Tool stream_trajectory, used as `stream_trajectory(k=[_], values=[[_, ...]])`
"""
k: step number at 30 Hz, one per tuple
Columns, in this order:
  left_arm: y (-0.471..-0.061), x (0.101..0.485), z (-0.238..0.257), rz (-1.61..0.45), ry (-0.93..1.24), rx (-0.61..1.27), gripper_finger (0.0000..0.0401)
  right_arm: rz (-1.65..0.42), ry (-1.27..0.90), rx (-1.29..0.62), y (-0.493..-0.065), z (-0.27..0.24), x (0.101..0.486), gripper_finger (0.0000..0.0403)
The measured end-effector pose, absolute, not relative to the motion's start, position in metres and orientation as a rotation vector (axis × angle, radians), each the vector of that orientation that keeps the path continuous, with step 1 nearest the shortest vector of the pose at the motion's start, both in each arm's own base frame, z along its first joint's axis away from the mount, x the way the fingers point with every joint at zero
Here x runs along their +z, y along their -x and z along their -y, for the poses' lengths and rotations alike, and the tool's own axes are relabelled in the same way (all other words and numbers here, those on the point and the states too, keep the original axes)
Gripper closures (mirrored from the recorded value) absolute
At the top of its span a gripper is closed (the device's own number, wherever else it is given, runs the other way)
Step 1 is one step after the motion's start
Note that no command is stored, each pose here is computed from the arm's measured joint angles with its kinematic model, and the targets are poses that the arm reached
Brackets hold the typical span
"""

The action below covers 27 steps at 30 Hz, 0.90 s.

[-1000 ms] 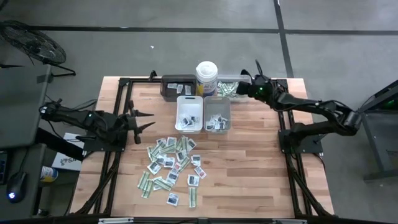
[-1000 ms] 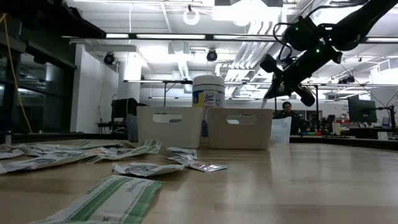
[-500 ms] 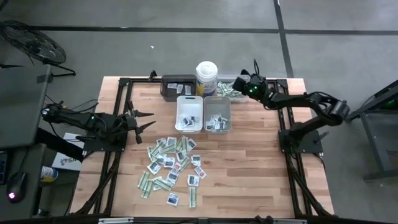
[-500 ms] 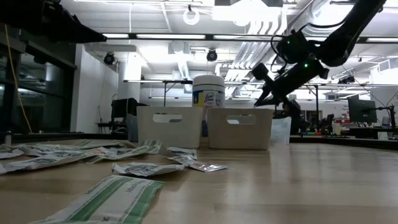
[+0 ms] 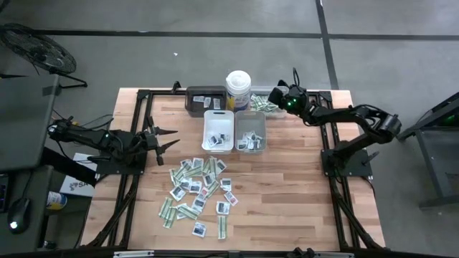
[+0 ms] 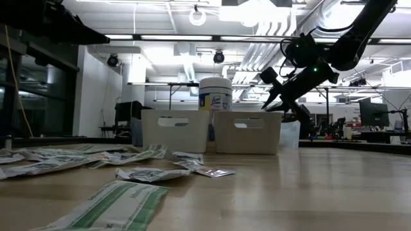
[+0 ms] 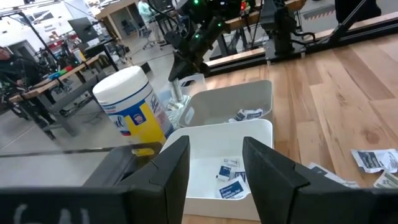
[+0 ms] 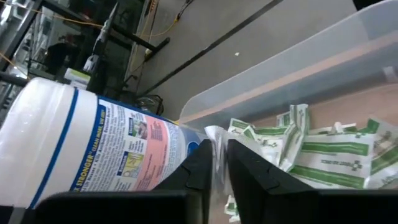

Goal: Pick & Place First Aid Supplies
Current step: Put the band aid into the transparent bin

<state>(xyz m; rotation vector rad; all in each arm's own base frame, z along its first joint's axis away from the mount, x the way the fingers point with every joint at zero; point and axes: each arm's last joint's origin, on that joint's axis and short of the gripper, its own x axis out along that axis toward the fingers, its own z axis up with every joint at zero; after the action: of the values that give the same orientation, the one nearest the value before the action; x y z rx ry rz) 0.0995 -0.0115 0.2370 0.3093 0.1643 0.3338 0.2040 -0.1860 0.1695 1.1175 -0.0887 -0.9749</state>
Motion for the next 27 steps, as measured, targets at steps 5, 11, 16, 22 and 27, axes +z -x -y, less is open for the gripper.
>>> stream_trajectory(k=[5, 11, 16, 22, 27], values=[[-0.099, 0.237, 0.011, -0.164, -0.309, 0.334, 0.0256, 0.084, -1.112, -0.971, -0.204, 0.186, 0.170, 0.0320], [-0.099, 0.237, 0.011, -0.163, -0.300, 0.335, 0.0256, 0.082, -1.086, -0.981, -0.201, 0.188, 0.171, 0.0283], [-0.099, 0.237, 0.011, -0.161, -0.288, 0.335, 0.0256, 0.128, -1.035, -1.008, -0.189, 0.196, 0.181, 0.0271], [-0.099, 0.237, 0.012, -0.161, -0.288, 0.335, 0.0256, 0.199, -0.949, -1.021, -0.169, 0.204, 0.203, 0.0269], [-0.100, 0.237, 0.012, -0.160, -0.281, 0.318, 0.0256, 0.194, -0.870, -0.897, -0.162, 0.200, 0.221, 0.0269]])
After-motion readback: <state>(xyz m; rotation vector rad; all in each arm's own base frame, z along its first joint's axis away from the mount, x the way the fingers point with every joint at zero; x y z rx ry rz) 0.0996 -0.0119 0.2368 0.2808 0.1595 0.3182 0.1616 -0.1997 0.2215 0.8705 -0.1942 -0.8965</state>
